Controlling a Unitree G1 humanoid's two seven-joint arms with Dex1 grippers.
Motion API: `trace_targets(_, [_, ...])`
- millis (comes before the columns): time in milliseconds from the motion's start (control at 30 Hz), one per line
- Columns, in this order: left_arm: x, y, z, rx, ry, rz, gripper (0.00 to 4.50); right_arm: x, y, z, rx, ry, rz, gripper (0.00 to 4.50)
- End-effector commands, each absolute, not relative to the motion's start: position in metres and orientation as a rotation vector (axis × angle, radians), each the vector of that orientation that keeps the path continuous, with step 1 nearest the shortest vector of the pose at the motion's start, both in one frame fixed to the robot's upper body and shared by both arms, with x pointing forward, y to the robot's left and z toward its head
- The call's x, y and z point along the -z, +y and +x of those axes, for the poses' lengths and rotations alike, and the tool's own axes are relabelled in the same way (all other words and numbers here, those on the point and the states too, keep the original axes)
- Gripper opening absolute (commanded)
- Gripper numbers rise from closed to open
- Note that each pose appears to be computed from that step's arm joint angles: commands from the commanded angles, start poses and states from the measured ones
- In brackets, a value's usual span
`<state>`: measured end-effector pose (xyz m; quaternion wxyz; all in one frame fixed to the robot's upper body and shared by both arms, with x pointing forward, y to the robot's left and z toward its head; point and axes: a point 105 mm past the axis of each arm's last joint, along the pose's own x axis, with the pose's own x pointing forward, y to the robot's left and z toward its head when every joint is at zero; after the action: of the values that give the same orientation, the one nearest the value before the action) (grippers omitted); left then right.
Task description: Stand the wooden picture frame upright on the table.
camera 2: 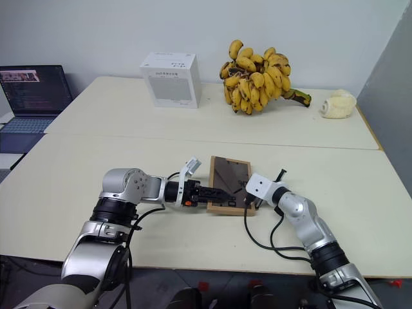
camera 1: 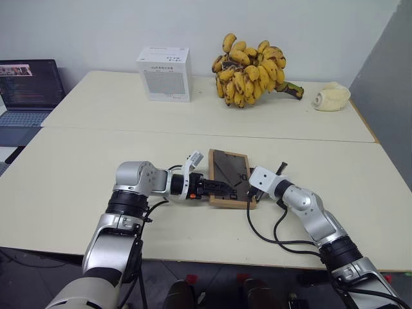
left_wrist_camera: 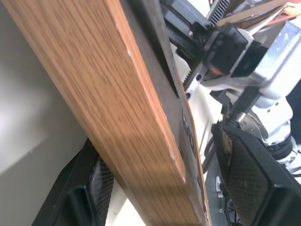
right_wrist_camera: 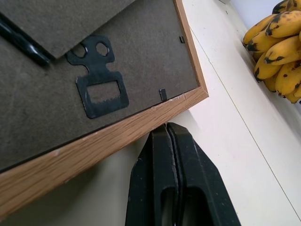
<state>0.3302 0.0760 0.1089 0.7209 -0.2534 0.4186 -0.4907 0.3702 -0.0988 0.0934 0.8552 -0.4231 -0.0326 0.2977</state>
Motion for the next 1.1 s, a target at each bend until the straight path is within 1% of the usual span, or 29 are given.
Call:
trace_targets(33, [-0.124, 0.074, 0.329, 1.128, 0.870, -0.576, 3.10, -0.112, -0.097, 0.374, -0.603, -0.136, -0.891, 0.00])
trace_targets(67, [-0.126, 0.075, 0.329, 1.129, 0.865, -0.575, 2.92, -0.112, -0.098, 0.375, -0.601, -0.135, -0.893, 0.00])
trace_targets(100, [-0.127, 0.077, 0.330, 1.130, 0.858, -0.576, 2.83, -0.111, -0.099, 0.375, -0.600, -0.134, -0.895, 0.00])
trace_targets(167, [-0.131, 0.079, 0.331, 1.130, 0.847, -0.581, 2.33, -0.111, -0.101, 0.376, -0.596, -0.133, -0.899, 0.00])
trace_targets(367, [-0.138, 0.078, 0.335, 1.138, 0.824, -0.608, 1.30, -0.114, -0.101, 0.380, -0.585, -0.142, -0.904, 0.00])
trace_targets(467, [-0.142, 0.075, 0.333, 1.165, 0.809, -0.616, 1.28, -0.115, -0.102, 0.380, -0.581, -0.150, -0.919, 0.00])
trace_targets(533, [-0.144, 0.074, 0.333, 1.173, 0.776, -0.595, 1.28, -0.116, -0.111, 0.381, -0.559, -0.143, -0.931, 0.00])
trace_targets(700, [-0.156, 0.081, 0.337, 1.174, 0.643, -0.557, 1.28, -0.122, -0.156, 0.378, -0.476, -0.104, -0.954, 0.00])
trace_targets(767, [-0.161, 0.086, 0.340, 1.157, 0.603, -0.532, 1.28, -0.130, -0.180, 0.375, -0.434, -0.088, -0.957, 0.00])
trace_targets(833, [-0.171, 0.092, 0.345, 1.126, 0.510, -0.471, 1.28, -0.147, -0.205, 0.368, -0.392, -0.088, -0.916, 0.00])
trace_targets(867, [-0.175, 0.094, 0.347, 1.117, 0.474, -0.454, 1.28, -0.153, -0.211, 0.365, -0.385, -0.093, -0.892, 0.35])
trace_targets(933, [-0.185, 0.096, 0.349, 1.099, 0.371, -0.394, 1.28, -0.165, -0.219, 0.360, -0.379, -0.099, -0.838, 0.67])
trace_targets(967, [-0.193, 0.097, 0.349, 1.087, 0.284, -0.342, 1.28, -0.177, -0.216, 0.356, -0.393, -0.120, -0.767, 0.96])
trace_targets(1000, [-0.200, 0.097, 0.347, 1.078, 0.208, -0.289, 1.28, -0.191, -0.211, 0.351, -0.414, -0.148, -0.692, 1.09])
trace_targets(1100, [-0.212, 0.094, 0.343, 1.051, 0.075, -0.158, 1.28, -0.241, -0.177, 0.334, -0.508, -0.279, -0.447, 1.86])
